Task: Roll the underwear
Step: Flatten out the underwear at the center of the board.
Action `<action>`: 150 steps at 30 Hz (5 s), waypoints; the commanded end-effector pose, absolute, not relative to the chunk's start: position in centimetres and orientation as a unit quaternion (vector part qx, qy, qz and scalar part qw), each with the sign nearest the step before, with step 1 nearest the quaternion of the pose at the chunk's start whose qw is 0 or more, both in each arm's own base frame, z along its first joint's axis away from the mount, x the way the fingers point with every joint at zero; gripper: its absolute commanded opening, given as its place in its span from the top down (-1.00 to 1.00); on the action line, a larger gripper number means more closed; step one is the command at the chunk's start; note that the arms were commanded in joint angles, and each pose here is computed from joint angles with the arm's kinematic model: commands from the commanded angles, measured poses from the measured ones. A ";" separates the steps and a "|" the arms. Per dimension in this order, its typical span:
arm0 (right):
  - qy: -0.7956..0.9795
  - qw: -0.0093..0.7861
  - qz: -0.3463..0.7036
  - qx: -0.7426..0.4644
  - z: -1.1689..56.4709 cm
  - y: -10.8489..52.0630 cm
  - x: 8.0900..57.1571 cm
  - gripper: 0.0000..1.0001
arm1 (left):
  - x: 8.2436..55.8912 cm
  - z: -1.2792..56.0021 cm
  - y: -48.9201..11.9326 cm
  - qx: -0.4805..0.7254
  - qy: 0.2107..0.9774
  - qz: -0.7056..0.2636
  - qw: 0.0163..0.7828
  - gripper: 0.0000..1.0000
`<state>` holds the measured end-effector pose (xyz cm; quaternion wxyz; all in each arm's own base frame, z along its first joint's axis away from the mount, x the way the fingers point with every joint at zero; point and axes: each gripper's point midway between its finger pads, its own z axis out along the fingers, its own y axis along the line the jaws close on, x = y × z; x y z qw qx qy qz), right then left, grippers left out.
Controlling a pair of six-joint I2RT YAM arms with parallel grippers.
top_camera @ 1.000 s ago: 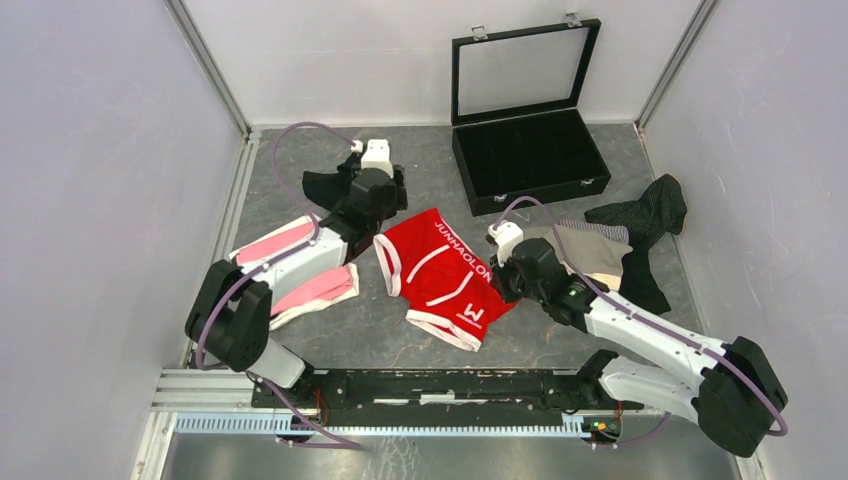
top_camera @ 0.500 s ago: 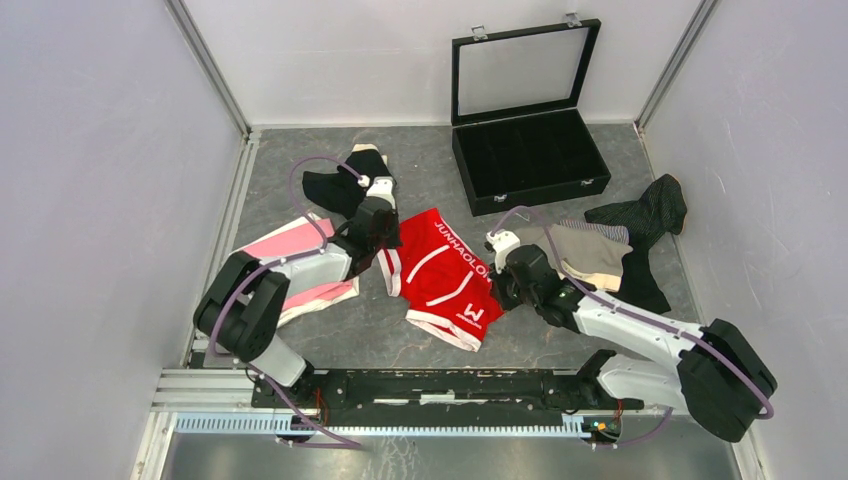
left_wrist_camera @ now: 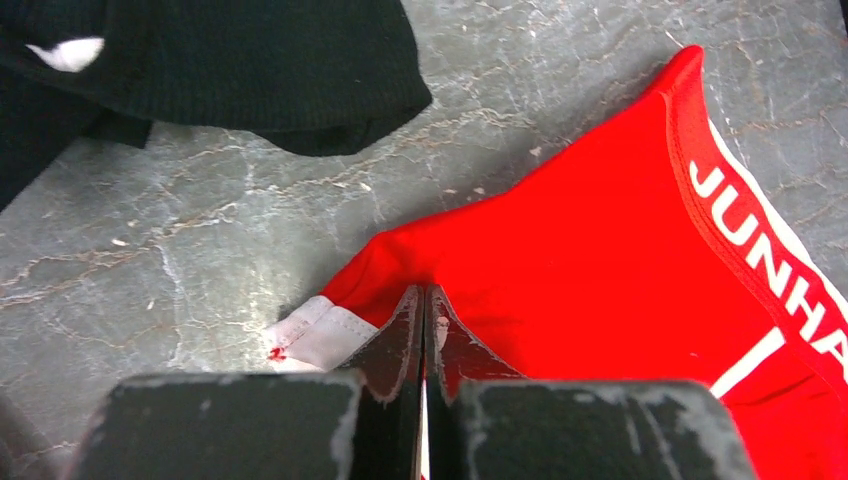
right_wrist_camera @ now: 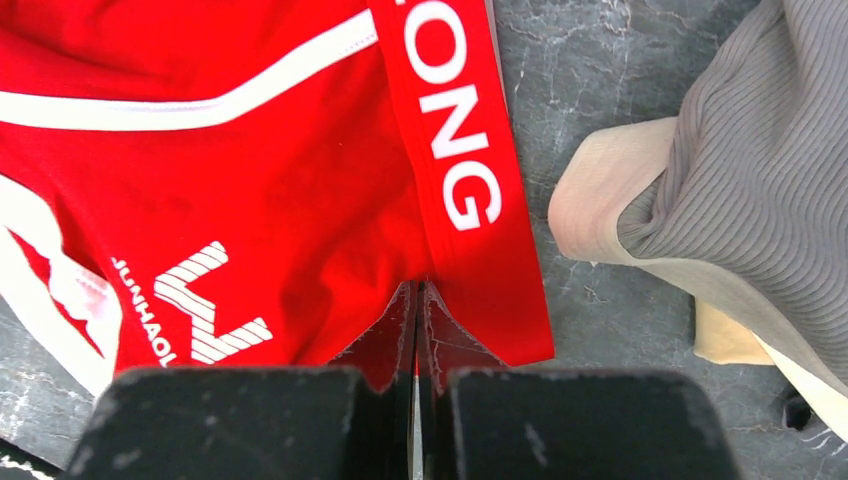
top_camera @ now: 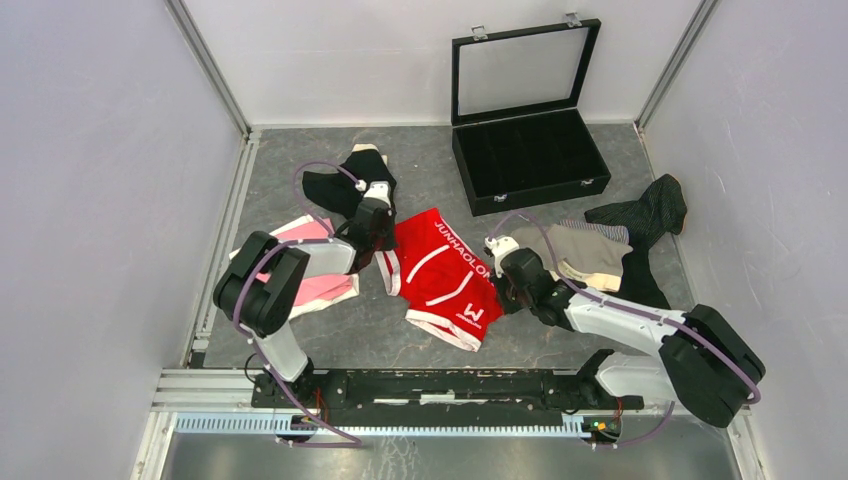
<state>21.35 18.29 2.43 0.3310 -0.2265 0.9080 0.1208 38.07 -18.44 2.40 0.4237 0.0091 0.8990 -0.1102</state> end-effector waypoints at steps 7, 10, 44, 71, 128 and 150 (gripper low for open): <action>0.926 0.302 0.062 -0.218 0.0 15.5 20.4 1.00 | 39.4 2.9 -16.2 -0.028 0.895 -0.075 0.440 0.96; 0.930 0.292 0.039 -0.218 -0.4 14.2 19.9 1.00 | 39.7 3.1 -16.0 -0.025 0.894 -0.071 0.441 0.96; 0.898 0.355 0.136 -0.223 4.6 17.9 20.7 1.00 | 30.3 4.9 -24.2 0.066 0.880 -0.248 0.400 0.96; 0.901 0.318 0.148 -0.257 3.4 17.8 18.9 0.99 | 33.0 8.6 -21.8 0.041 0.872 -0.188 0.449 0.75; 0.878 0.377 0.158 -0.250 6.0 17.9 19.8 0.92 | 19.9 10.8 -25.9 0.098 0.844 -0.241 0.469 0.96; 0.913 0.390 0.059 -0.101 4.9 12.4 22.1 0.20 | 18.7 4.9 -31.2 0.167 0.865 -0.275 0.385 0.96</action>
